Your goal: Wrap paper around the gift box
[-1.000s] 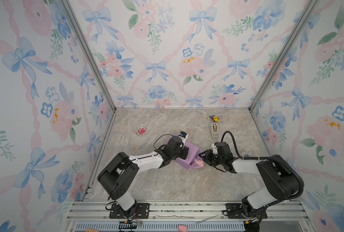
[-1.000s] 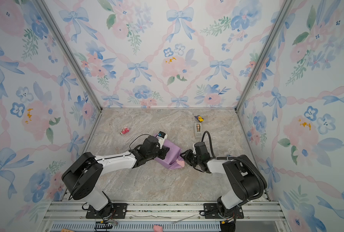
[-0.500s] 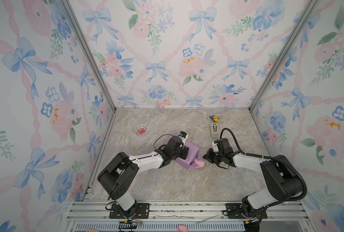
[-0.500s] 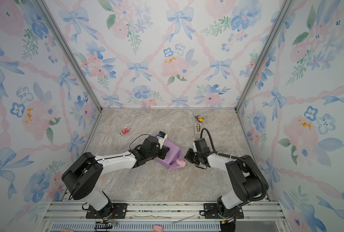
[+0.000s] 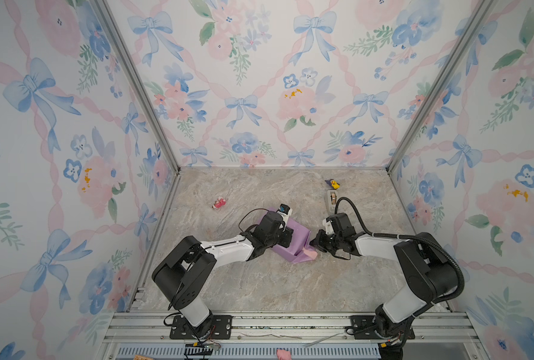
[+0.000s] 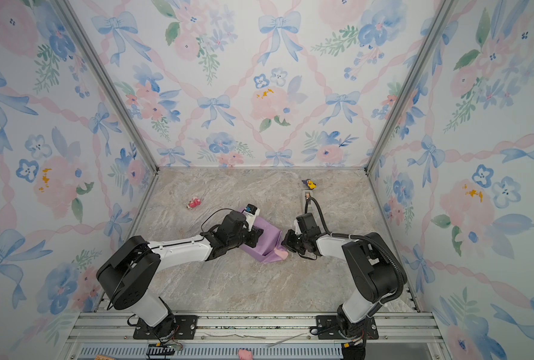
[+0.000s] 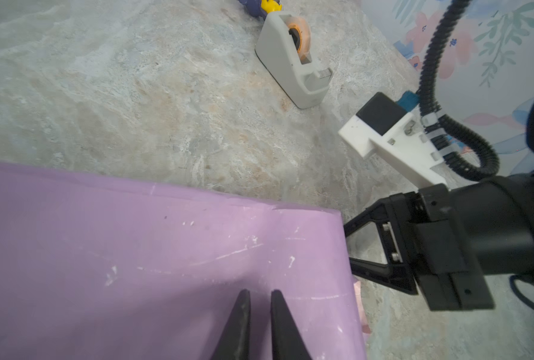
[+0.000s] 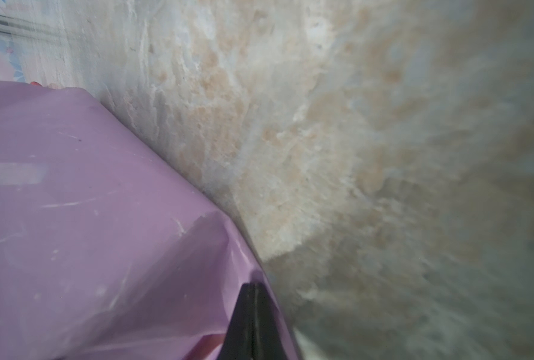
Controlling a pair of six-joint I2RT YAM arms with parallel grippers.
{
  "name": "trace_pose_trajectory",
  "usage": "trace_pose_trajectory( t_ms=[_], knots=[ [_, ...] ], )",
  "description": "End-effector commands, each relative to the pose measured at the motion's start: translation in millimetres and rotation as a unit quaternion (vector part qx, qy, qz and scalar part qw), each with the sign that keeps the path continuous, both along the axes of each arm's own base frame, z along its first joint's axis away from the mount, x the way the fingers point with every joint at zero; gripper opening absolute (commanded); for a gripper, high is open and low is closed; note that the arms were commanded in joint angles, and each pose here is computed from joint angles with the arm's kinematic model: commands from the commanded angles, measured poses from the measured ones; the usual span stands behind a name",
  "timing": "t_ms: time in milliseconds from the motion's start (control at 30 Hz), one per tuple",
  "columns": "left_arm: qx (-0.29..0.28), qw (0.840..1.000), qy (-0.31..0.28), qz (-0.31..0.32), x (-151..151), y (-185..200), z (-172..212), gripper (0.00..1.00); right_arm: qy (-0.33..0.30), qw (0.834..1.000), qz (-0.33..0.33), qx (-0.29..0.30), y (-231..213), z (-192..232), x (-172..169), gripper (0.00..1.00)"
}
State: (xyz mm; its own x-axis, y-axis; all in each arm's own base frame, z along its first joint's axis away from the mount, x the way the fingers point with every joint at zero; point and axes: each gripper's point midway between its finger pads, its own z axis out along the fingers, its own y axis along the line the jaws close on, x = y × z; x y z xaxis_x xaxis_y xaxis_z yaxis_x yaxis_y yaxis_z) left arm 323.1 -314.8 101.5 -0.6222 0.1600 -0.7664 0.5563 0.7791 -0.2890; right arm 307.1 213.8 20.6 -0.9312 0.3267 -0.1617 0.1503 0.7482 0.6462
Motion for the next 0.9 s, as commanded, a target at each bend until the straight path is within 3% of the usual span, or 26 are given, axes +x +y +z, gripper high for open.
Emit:
trace_pose_trajectory(
  t_ms=[0, 367, 867],
  knots=[
    [0.006, 1.000, 0.007, -0.003, -0.4, 3.3, -11.0, 0.16, 0.001, 1.000, 0.011, 0.006, 11.0, -2.2, 2.0, 0.01],
    [0.004, 1.000, 0.014, -0.006, -1.9, 1.7, -15.6, 0.16, 0.008, 1.000, 0.023, 0.006, 20.1, -4.8, -6.1, 0.01],
    [0.008, 1.000, 0.024, -0.002, -2.9, 2.5, -27.8, 0.16, 0.039, 0.999, 0.016, 0.004, 14.7, -26.0, -45.8, 0.02]
  ],
)
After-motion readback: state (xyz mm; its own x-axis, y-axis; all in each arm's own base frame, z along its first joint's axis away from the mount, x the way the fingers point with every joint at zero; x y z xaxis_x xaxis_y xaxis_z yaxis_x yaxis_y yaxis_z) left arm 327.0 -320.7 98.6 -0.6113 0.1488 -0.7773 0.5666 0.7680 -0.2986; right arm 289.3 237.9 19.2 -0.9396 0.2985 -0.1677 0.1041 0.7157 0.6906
